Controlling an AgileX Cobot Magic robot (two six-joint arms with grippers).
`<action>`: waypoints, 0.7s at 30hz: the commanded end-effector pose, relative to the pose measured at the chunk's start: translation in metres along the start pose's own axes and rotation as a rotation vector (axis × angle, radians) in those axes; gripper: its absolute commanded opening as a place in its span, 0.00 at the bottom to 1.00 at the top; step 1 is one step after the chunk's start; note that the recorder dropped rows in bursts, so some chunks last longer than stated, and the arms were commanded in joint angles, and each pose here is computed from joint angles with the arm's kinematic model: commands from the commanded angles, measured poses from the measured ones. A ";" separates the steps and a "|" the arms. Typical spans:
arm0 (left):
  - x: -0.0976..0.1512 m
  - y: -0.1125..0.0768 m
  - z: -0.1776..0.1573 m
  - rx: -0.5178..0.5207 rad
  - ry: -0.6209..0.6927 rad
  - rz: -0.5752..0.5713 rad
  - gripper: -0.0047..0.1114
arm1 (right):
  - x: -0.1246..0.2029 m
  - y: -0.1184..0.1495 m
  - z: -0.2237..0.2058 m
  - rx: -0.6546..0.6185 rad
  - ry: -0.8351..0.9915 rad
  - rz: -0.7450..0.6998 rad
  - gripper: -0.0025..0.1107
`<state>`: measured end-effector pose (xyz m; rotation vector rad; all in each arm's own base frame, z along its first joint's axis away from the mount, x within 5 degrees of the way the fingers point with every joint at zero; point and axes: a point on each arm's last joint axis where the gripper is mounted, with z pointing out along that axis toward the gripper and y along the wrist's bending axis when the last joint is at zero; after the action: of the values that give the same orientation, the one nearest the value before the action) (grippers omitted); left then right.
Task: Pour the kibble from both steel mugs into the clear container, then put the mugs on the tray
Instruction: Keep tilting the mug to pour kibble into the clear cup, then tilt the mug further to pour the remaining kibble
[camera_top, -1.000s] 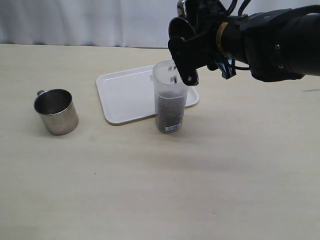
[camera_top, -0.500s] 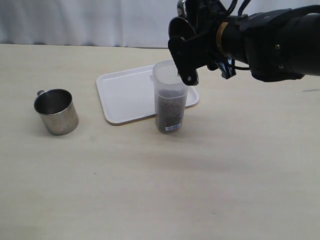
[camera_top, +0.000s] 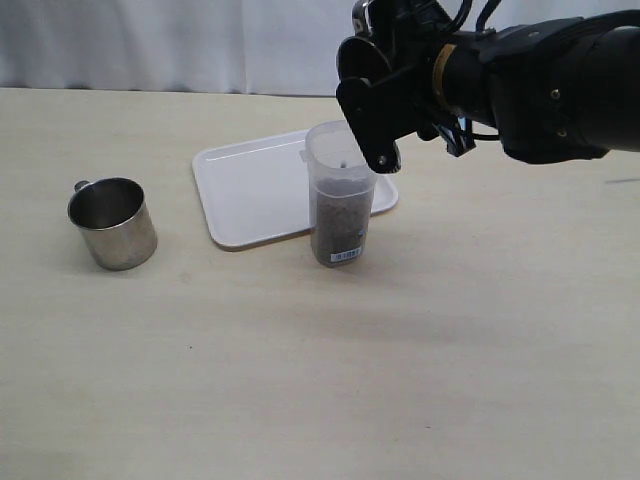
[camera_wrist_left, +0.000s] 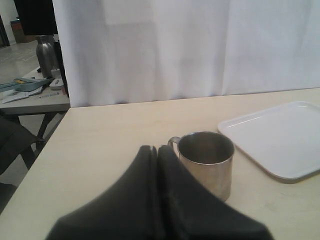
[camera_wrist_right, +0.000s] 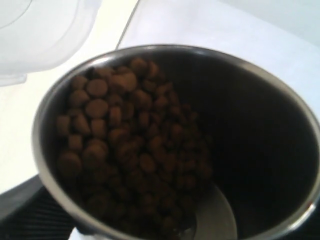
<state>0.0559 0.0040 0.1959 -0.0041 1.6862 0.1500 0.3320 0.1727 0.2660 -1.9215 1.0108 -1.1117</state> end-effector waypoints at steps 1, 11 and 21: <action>0.000 0.000 0.000 0.001 -0.009 0.000 0.04 | 0.003 -0.007 -0.003 0.024 0.008 -0.032 0.06; 0.000 0.000 0.000 0.001 -0.009 0.000 0.04 | 0.002 -0.007 -0.003 0.028 -0.007 -0.038 0.06; 0.000 0.000 0.000 0.001 -0.009 0.000 0.04 | 0.001 -0.019 -0.004 0.063 -0.036 -0.015 0.06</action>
<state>0.0559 0.0040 0.1959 -0.0041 1.6862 0.1500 0.3346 0.1800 0.2768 -1.9142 0.9438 -1.0832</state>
